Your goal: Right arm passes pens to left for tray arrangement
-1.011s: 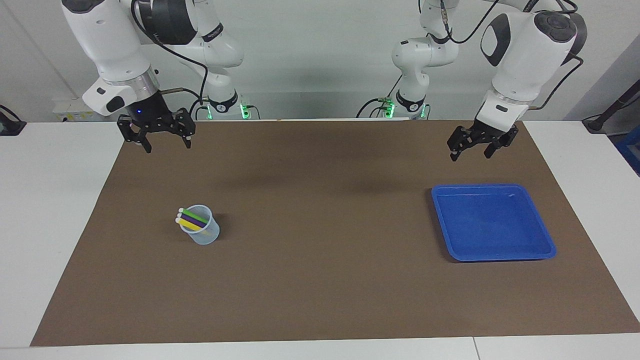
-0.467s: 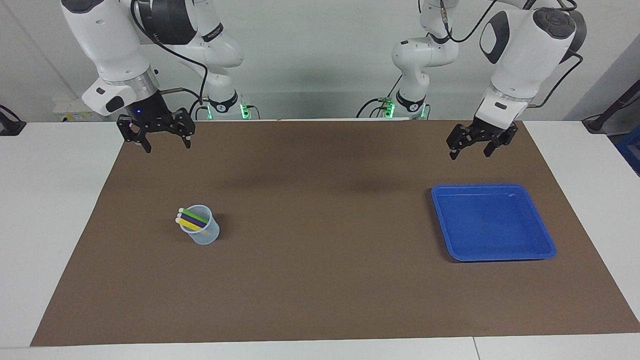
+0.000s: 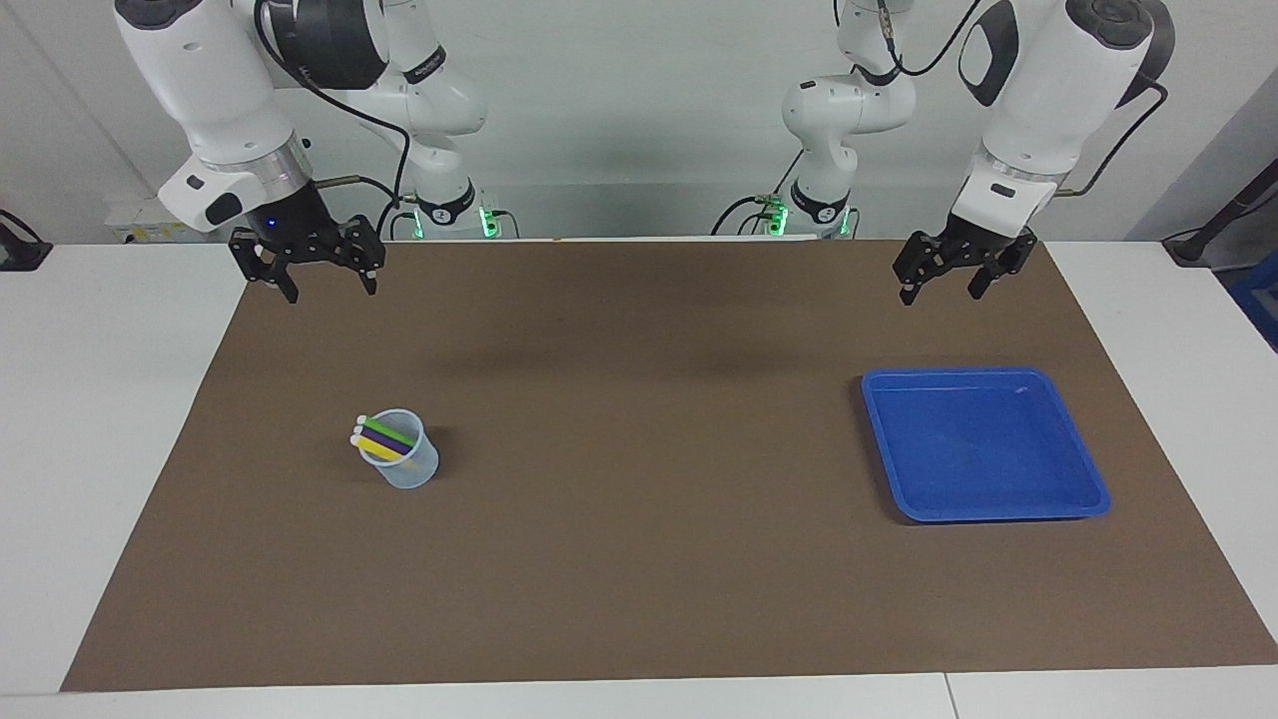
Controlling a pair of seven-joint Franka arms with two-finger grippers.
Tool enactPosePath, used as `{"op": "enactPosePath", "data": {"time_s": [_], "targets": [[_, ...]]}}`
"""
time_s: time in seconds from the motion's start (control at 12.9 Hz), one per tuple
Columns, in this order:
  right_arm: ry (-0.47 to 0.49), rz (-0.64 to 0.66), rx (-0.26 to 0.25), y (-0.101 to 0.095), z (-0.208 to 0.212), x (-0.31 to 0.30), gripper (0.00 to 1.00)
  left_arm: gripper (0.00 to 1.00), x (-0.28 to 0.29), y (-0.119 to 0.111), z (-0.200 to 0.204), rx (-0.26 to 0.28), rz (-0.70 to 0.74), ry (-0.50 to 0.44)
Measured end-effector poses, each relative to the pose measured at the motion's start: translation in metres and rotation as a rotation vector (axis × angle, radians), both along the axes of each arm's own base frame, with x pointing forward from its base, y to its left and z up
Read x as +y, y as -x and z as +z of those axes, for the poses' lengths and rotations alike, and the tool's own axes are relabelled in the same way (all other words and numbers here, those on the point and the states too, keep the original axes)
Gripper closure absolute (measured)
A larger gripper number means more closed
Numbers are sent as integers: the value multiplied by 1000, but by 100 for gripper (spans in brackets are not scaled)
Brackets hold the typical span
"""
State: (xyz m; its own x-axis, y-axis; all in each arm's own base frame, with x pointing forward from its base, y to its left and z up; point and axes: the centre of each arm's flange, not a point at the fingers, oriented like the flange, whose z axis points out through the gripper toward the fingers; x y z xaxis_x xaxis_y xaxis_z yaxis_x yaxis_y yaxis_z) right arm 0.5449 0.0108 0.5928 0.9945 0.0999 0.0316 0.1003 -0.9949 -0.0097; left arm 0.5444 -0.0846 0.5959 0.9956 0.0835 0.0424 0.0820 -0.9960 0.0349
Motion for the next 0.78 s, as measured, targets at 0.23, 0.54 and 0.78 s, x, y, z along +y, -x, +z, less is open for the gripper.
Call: {"op": "enactPosePath", "data": {"time_s": [0.23,0.54,0.78], "targets": [[1,0,17,3,0,0,0,0,-4,3,3,8,101,13],[1,0,18,6,3,0,0,0,-1,4,2,17,143,13],[1,0,20,6,3,0,0,0,4,3,2,18,153,13]]}}
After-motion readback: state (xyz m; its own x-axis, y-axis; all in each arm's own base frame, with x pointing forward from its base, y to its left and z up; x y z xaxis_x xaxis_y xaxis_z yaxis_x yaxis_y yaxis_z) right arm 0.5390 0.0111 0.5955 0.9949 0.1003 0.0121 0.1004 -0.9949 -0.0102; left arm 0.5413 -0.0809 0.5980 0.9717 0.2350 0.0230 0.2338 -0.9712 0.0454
